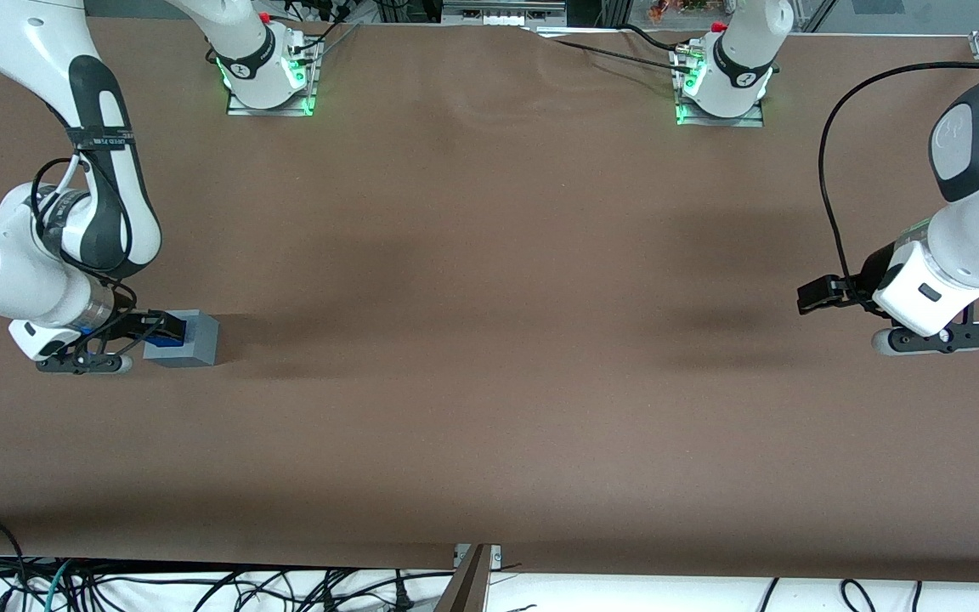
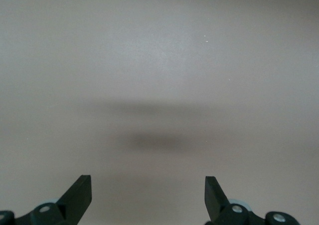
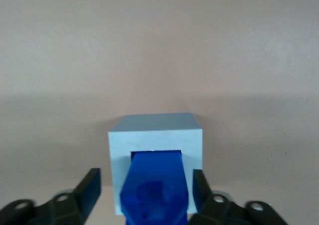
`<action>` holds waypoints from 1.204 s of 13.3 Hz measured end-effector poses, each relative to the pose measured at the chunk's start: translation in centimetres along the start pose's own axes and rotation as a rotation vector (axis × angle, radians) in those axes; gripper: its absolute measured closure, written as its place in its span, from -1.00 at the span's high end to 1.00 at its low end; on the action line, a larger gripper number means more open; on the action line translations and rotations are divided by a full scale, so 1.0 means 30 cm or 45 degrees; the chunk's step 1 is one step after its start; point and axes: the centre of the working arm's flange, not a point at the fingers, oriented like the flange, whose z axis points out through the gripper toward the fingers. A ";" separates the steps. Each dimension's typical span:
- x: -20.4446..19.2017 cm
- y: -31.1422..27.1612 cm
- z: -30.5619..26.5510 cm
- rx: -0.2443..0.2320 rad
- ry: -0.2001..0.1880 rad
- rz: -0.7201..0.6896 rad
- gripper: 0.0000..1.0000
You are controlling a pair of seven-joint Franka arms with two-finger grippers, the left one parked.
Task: Insert blue part into gray base with right arm
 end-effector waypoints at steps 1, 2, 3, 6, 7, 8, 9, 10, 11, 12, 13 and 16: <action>0.014 -0.014 -0.029 0.005 -0.004 -0.004 0.97; 0.028 -0.026 -0.065 0.012 -0.009 -0.009 0.98; 0.042 -0.037 -0.111 0.021 -0.013 -0.016 0.98; 0.053 -0.089 -0.302 0.060 -0.011 -0.054 0.98; 0.039 -0.112 -0.377 0.079 -0.004 -0.069 0.98; 0.019 -0.130 -0.446 0.095 -0.001 -0.085 0.98; -0.006 -0.147 -0.517 0.108 0.003 -0.104 0.98; -0.038 -0.167 -0.589 0.114 0.002 -0.129 0.98; -0.071 -0.187 -0.658 0.115 0.004 -0.154 0.98; -0.101 -0.206 -0.719 0.116 0.009 -0.174 0.98; -0.125 -0.222 -0.764 0.120 0.015 -0.189 0.98; -0.147 -0.239 -0.778 0.097 0.005 -0.210 0.98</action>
